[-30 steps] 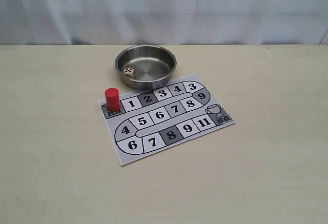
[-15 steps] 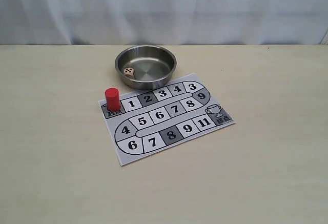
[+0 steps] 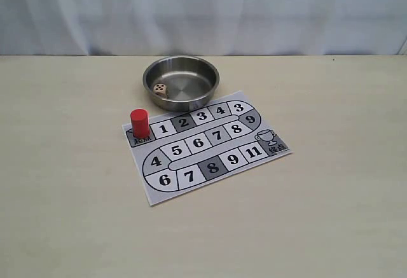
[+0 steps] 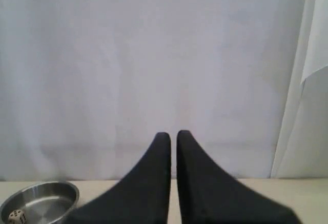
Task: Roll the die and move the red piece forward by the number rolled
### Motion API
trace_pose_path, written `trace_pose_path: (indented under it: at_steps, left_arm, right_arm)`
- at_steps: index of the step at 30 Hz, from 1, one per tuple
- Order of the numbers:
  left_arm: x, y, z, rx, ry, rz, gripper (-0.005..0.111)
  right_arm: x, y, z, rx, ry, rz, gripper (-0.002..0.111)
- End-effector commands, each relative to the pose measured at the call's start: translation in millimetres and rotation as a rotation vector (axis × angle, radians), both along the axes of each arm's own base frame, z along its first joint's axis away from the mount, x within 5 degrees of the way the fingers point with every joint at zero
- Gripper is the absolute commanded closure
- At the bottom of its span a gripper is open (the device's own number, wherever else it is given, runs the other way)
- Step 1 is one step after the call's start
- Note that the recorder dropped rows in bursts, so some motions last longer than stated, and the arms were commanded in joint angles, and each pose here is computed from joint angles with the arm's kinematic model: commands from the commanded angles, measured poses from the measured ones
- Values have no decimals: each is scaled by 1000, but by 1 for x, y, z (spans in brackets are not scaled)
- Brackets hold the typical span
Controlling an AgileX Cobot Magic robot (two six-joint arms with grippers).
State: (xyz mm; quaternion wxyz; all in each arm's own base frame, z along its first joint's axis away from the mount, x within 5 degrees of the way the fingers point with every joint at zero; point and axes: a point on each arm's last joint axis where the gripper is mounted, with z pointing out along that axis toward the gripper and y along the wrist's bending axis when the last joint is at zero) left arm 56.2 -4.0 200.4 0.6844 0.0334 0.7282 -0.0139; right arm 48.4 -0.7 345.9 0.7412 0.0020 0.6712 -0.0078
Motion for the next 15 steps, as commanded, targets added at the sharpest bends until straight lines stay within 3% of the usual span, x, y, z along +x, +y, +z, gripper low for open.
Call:
trace_pose_path:
  at_steps: [1, 8, 15]
  left_arm:
    - [0, 0, -1, -7, -2, 1, 107]
    - [0, 0, -1, -7, -2, 1, 107]
    - [0, 0, -1, -7, -2, 1, 107]
  right_arm:
    - [21, 0, 22, 11, 133, 2, 104]
    - [80, -1, 40, 31, 267, 0, 104]
    - [133, -1, 24, 55, 404, -4, 104]
